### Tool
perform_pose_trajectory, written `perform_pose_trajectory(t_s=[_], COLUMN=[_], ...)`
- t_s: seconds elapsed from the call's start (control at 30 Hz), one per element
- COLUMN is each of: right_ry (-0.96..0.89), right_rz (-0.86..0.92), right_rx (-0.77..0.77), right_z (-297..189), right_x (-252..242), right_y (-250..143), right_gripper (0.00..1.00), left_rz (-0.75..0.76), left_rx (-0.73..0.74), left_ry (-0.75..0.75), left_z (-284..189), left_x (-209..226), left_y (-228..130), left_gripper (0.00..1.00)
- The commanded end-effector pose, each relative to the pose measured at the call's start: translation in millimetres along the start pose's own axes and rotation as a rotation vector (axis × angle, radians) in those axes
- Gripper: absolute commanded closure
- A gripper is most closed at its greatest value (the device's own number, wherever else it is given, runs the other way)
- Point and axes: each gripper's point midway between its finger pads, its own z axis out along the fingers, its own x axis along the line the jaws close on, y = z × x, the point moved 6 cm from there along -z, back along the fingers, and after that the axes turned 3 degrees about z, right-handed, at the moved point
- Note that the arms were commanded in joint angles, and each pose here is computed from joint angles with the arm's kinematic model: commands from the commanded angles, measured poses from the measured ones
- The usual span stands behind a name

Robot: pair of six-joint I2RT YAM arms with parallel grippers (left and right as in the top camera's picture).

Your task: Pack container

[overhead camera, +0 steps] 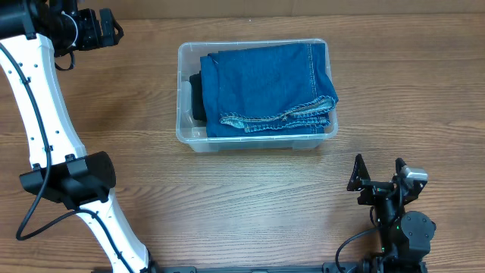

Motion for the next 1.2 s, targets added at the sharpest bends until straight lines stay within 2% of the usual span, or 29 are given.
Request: perform_pose_trajectory(t_s=[0.0, 0.13, 0.27, 0.37, 0.53, 0.63, 0.83, 1.03, 1.17], right_ry=[0.007, 0.007, 0.007, 0.007, 0.007, 0.007, 0.007, 0.007, 0.007], right_rz=[-0.001, -0.001, -0.002, -0.001, -0.001, -0.002, -0.002, -0.001, -0.001], right_rx=[-0.015, -0.015, -0.015, -0.015, -0.015, -0.015, -0.015, -0.015, -0.015], right_z=[0, 0, 0, 0, 0, 0, 0, 0, 0], right_x=[0, 0, 0, 0, 0, 0, 0, 0, 0], right_y=[1, 1, 1, 1, 1, 1, 1, 1, 1], right_gripper=[0.00, 0.00, 0.00, 0.00, 0.00, 0.00, 0.00, 0.00, 0.00], left_rz=[-0.001, -0.019, -0.020, 0.021, 0.140, 0.165, 0.182, 0.207, 0.225], left_rx=[-0.037, 0.041, 0.045, -0.057, -0.320, -0.402, -0.436, -0.448, -0.489], left_ry=[0.004, 0.111, 0.116, 0.118, 0.114, 0.115, 0.136, 0.140, 0.109], left_z=[-15, -16, -18, -27, -68, -91, -110, -102, -86], left_x=[-4, 7, 7, -1, -32, -42, -47, -46, -47], left_y=[3, -11, -12, 4, 39, 41, 11, -27, -74], left_gripper=[0.00, 0.00, 0.00, 0.00, 0.00, 0.00, 0.00, 0.00, 0.00])
